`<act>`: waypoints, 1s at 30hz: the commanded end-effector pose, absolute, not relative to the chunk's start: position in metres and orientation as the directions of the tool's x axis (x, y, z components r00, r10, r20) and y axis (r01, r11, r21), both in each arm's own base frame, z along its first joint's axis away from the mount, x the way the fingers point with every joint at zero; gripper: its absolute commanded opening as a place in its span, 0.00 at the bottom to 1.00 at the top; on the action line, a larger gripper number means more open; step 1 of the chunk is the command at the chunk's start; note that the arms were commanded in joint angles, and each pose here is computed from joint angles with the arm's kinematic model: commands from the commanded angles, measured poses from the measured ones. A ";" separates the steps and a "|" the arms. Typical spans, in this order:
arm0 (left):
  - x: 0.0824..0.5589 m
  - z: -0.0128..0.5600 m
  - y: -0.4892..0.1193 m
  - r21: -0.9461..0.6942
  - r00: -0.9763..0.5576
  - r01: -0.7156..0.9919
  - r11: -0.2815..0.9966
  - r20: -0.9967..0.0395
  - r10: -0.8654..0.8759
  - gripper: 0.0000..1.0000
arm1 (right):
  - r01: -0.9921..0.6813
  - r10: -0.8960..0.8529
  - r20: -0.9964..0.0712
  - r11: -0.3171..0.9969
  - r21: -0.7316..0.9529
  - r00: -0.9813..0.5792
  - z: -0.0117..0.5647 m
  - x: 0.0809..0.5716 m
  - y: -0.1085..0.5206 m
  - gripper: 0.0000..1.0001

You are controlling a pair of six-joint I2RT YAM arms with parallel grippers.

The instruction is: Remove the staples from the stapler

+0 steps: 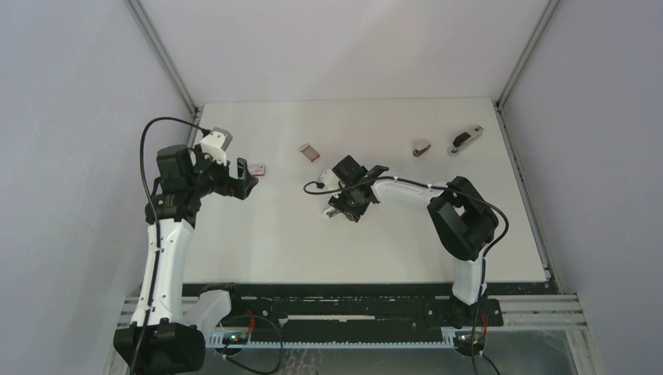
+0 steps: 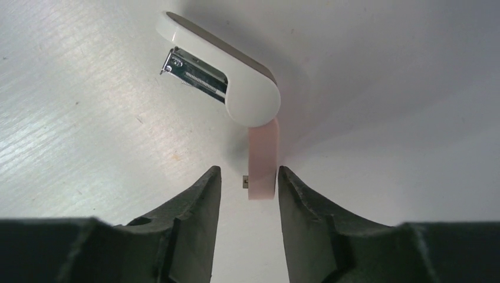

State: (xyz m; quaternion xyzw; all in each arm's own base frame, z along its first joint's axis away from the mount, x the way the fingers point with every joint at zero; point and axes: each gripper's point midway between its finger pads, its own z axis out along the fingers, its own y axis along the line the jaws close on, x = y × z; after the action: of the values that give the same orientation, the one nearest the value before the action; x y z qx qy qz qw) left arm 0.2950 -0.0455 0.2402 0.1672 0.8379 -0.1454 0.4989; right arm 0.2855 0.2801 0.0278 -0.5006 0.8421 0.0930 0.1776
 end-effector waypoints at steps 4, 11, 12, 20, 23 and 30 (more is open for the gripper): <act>0.297 0.236 -0.042 -0.075 -0.440 0.411 0.908 -0.889 0.126 0.99 | -0.853 -0.825 -0.403 0.493 -0.170 -0.396 0.025 0.310 0.289 0.34; 0.297 0.235 -0.043 -0.076 -0.440 0.413 0.908 -0.889 0.126 0.99 | -0.830 -0.835 -0.403 0.496 -0.255 -0.375 0.024 0.320 0.286 0.02; 0.298 0.235 -0.043 -0.076 -0.441 0.413 0.907 -0.889 0.126 0.99 | -0.820 -0.833 -0.417 0.499 -0.280 -0.365 0.029 0.325 0.286 0.00; 0.300 0.234 -0.043 -0.083 -0.445 0.413 0.907 -0.887 0.121 0.99 | -0.536 -0.791 -0.604 0.554 -0.636 -0.101 0.131 0.361 0.285 0.00; 0.302 0.233 -0.042 -0.086 -0.445 0.406 0.910 -0.888 0.115 0.99 | -0.325 -0.803 -0.593 0.544 -0.773 0.066 0.173 0.362 0.280 0.00; 0.301 0.235 -0.042 -0.080 -0.434 0.407 0.910 -0.893 0.115 0.99 | -0.069 -0.842 -0.481 0.480 -0.875 0.242 0.189 0.354 0.292 0.00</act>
State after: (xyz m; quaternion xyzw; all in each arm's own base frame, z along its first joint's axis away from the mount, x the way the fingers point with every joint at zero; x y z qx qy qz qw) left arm 0.2991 -0.0451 0.2343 0.1636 0.8394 -0.1474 0.4969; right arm 0.3450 0.2920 0.1365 -0.4902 0.6098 -0.2161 0.5840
